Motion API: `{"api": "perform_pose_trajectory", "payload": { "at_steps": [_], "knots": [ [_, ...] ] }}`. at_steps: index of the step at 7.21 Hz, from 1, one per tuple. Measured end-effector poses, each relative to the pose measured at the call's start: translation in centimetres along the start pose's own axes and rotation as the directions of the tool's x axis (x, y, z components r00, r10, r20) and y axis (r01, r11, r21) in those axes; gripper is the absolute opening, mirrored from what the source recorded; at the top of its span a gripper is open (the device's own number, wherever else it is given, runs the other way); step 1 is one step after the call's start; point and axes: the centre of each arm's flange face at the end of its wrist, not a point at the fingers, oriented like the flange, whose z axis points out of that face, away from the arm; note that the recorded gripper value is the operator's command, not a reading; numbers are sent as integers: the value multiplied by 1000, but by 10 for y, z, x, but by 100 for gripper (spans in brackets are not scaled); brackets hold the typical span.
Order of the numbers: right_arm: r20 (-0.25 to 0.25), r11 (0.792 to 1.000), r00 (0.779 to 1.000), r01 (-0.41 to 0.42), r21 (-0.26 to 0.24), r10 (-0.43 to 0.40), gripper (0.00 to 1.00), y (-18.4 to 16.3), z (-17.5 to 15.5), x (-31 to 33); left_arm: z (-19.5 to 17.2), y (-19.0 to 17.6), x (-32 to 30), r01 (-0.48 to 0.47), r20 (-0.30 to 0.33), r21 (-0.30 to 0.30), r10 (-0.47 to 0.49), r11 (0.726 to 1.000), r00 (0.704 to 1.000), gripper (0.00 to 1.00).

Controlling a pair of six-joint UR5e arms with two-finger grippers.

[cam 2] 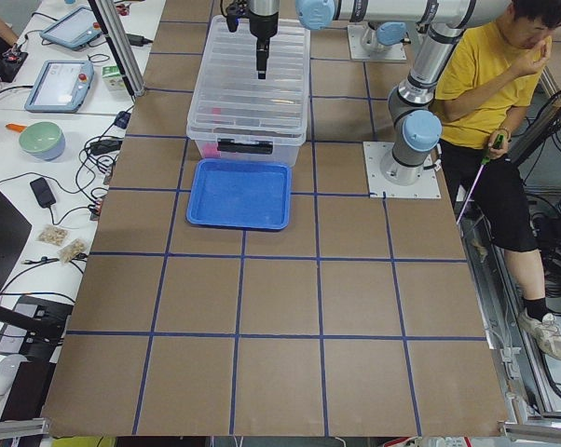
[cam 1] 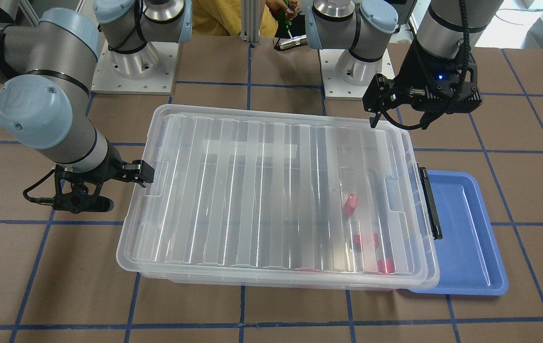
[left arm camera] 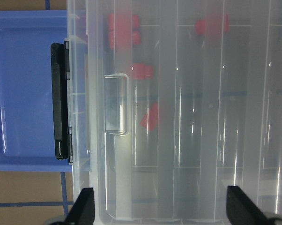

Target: Place red block in blue tray from box

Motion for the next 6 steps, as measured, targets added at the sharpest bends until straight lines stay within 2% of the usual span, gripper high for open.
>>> {"api": "perform_pose_trajectory", "payload": {
  "at_steps": [6],
  "knots": [
    [13,999,999,-35,-4,36,100,-12,-1,70,0,0,0,0,1,0,0,1000,1000,100]
  ]
}}
